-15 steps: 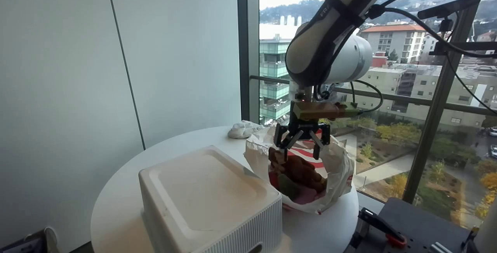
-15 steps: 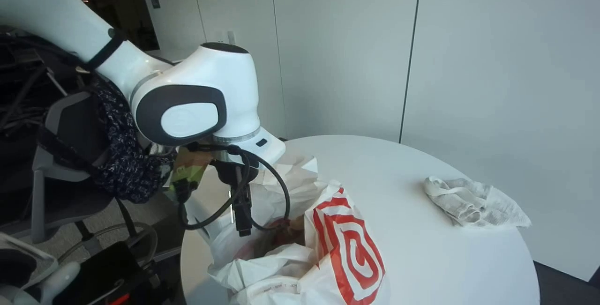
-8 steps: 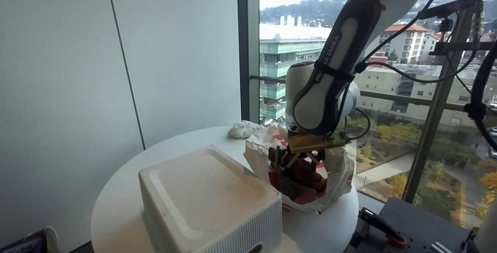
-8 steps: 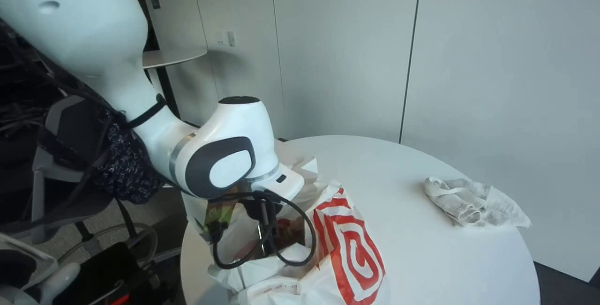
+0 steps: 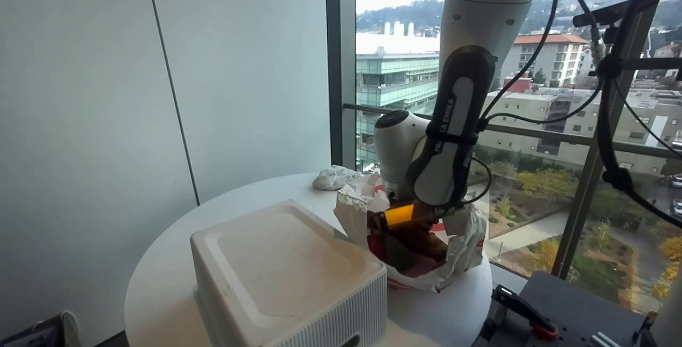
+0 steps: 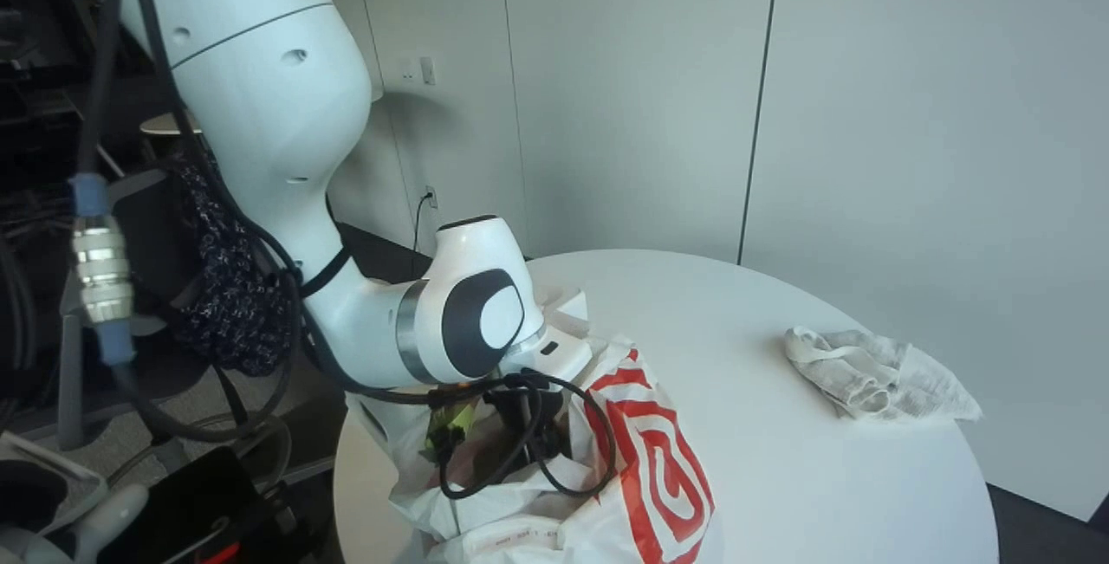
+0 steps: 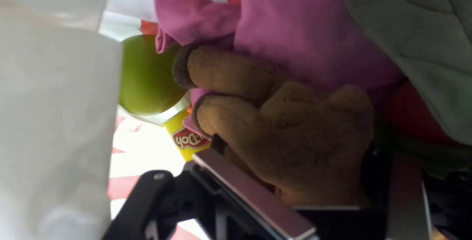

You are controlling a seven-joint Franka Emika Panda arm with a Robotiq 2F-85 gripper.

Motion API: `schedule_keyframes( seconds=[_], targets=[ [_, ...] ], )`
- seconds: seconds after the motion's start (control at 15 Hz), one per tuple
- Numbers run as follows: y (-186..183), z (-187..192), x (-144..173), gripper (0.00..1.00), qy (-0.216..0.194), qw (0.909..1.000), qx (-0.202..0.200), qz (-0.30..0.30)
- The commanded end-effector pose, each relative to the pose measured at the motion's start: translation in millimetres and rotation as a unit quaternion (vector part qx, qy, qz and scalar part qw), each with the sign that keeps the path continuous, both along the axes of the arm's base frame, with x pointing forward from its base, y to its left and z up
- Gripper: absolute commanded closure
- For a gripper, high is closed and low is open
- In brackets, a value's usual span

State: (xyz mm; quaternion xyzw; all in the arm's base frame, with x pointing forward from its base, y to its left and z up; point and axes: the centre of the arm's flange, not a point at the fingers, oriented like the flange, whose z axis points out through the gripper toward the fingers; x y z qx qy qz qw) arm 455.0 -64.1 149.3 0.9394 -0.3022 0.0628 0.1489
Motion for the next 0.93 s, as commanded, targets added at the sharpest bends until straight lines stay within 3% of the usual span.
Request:
schedule_keyframes(
  seconds=[0.0,0.2,0.33,0.4,0.67,0.87],
  targets=[
    [13.2,-7.0,0.9,0.48,-0.012,0.9996,-0.015,-0.020],
    [16.0,19.3,-4.3,0.70,-0.014,0.9993,-0.028,-0.022],
    [14.6,38.3,-8.7,0.86,0.021,0.9994,-0.015,-0.026],
    [12.6,42.4,-10.5,0.89,0.037,0.9988,0.015,-0.029],
    [2.8,40.4,-21.5,0.89,0.081,0.9892,0.118,-0.031],
    [-7.9,44.0,-29.6,0.89,0.103,0.9745,0.195,-0.039]
  ],
)
